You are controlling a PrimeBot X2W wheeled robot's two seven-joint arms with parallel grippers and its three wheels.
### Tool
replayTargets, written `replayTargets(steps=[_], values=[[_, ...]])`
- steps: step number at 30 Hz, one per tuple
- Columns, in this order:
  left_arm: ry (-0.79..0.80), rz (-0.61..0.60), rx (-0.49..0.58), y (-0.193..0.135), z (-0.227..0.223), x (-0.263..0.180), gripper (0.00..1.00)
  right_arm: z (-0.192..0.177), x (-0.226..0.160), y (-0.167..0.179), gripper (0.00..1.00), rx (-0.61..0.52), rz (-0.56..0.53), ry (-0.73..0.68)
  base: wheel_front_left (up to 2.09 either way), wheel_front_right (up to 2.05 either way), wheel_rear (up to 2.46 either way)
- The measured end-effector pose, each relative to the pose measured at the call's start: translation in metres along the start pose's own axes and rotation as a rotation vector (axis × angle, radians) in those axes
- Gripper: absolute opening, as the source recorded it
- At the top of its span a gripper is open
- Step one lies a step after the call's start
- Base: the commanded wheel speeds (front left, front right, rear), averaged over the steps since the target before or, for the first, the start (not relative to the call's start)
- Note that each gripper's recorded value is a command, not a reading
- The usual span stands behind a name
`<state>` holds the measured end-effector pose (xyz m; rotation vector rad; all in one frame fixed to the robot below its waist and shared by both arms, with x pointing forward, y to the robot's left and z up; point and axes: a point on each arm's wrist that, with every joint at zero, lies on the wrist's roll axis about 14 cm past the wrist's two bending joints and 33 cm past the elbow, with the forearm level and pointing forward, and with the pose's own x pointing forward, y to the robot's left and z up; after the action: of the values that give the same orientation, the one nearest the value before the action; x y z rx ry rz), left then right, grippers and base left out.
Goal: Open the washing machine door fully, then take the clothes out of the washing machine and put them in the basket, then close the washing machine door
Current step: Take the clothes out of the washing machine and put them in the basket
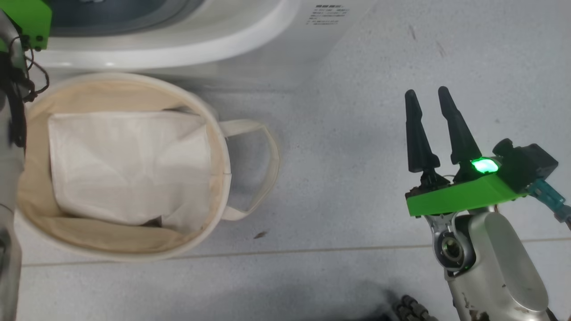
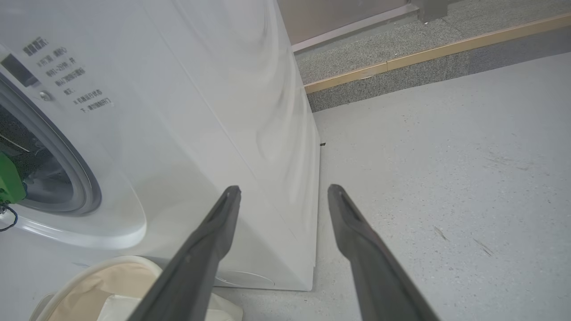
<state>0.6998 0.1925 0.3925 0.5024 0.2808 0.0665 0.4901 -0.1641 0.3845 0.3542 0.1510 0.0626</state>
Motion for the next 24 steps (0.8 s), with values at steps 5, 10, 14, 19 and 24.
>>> replayTargets(steps=[5,10,14,19,24], values=[[-0.142,0.003,-0.090,0.005,0.039,-0.013,0.00,0.021,-0.003,0.004,1.00,-0.005,0.004,-0.049,0.00,0.00,0.00],[-0.245,-0.038,-0.194,0.000,0.073,-0.040,0.00,0.043,-0.011,0.010,1.00,-0.005,0.011,-0.096,0.00,0.00,0.00],[-0.391,-0.049,-0.271,0.008,0.113,-0.072,0.00,0.054,-0.021,0.014,1.00,-0.010,0.016,-0.118,0.00,0.00,0.00],[-0.518,-0.036,-0.335,0.025,0.135,-0.121,0.00,0.070,-0.032,0.025,1.00,-0.016,0.036,-0.152,0.00,0.00,0.00],[-0.644,-0.009,-0.392,0.048,0.160,-0.172,0.00,0.079,-0.045,0.034,1.00,-0.021,0.054,-0.171,0.00,0.00,0.00]])
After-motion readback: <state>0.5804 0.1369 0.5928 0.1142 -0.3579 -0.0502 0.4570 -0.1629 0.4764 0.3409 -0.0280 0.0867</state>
